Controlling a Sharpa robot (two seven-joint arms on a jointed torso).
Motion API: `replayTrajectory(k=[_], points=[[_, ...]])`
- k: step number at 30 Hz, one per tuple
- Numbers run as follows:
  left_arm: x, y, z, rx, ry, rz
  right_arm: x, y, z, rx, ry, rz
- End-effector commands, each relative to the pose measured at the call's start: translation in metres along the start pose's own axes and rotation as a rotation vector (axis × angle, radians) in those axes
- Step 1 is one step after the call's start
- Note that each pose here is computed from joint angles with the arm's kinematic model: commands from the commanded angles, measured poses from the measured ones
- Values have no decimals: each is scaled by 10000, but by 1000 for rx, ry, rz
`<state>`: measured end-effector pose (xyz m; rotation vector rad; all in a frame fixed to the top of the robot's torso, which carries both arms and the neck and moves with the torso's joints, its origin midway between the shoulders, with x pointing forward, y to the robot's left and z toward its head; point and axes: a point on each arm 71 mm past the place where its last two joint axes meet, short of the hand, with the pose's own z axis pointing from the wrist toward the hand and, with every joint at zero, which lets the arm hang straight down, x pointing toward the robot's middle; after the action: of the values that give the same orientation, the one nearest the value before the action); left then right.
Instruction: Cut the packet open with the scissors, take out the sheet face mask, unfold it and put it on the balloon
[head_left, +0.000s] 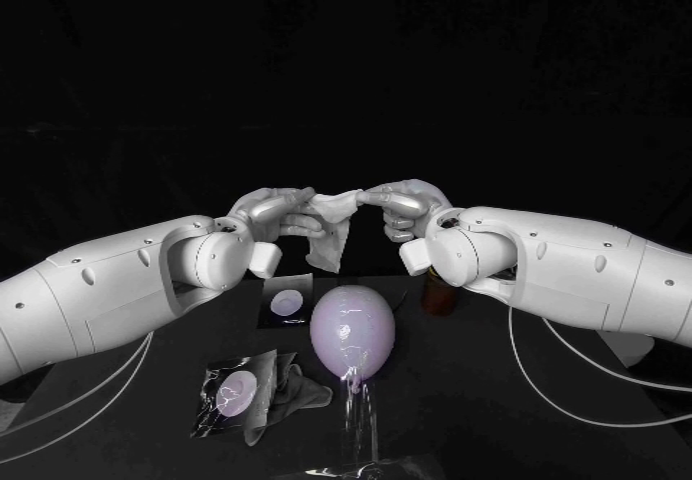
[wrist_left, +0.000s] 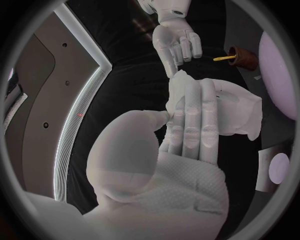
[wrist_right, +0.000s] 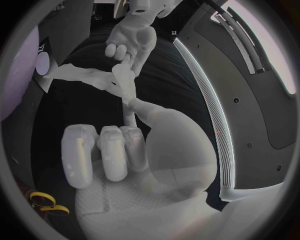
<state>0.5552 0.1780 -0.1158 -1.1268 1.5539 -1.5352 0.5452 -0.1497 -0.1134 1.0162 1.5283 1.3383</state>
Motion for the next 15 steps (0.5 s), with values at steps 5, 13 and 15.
replayTrajectory(k=[5,13,15], points=[[-29,-55,15,-54,-18,37,-67,-3,50,31,-9,-49],[-28,-45,38,-96,-20,54,-45,21,66,28,-5,-52],[-22,-44,43,-100,-18,55,-36,24,68,27,-4,-52]])
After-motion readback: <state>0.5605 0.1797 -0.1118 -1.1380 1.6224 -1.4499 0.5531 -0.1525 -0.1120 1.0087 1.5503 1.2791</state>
